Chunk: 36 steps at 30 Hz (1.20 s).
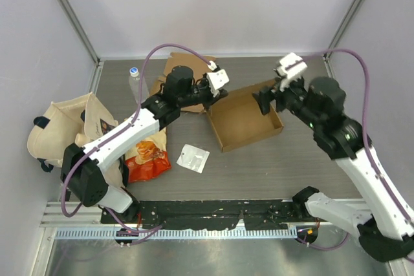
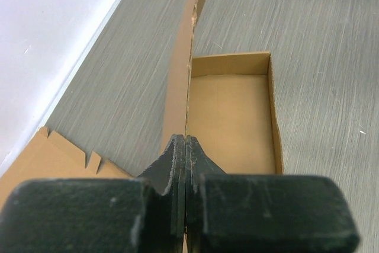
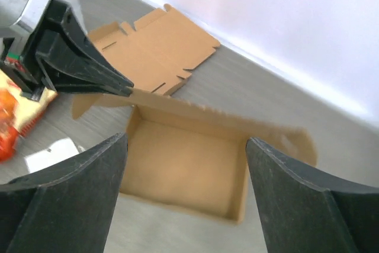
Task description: Fold the paper box
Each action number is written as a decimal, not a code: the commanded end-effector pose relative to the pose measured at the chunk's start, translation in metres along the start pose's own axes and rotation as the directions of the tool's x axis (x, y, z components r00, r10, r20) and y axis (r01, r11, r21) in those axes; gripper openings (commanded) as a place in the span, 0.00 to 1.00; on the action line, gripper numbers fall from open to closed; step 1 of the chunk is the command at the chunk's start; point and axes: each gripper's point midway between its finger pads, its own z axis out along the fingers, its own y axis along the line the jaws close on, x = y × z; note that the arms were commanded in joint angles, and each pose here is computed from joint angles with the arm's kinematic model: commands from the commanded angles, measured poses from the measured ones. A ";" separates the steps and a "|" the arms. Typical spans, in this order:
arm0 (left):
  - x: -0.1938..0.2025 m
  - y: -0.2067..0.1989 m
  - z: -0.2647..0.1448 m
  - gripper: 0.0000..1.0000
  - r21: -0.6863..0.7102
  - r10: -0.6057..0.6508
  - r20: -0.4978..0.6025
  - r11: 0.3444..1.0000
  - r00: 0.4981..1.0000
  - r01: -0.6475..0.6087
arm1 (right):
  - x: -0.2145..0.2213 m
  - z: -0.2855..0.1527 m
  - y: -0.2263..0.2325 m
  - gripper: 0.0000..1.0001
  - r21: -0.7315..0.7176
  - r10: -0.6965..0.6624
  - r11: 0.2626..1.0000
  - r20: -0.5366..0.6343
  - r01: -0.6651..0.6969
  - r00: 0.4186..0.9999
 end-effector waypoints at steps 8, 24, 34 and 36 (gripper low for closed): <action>-0.036 -0.022 -0.019 0.00 0.194 0.093 0.122 0.974 0.988 -0.116 | 0.005 0.087 0.023 0.71 -0.439 -0.594 0.736 -0.052 0.516 0.803; -0.029 -0.017 -0.012 0.00 0.212 0.135 0.083 0.966 0.987 -0.150 | 0.019 0.059 0.029 0.71 -0.527 -0.362 0.792 0.000 0.308 0.932; -0.038 -0.020 -0.014 0.00 0.231 0.143 0.114 0.959 0.983 -0.166 | 0.045 0.076 0.024 0.59 -0.555 -0.417 0.768 -0.057 0.318 0.907; -0.042 -0.019 -0.017 0.00 0.233 0.139 0.125 0.958 0.982 -0.165 | 0.050 0.079 0.031 0.54 -0.596 -0.404 0.748 -0.062 0.291 0.913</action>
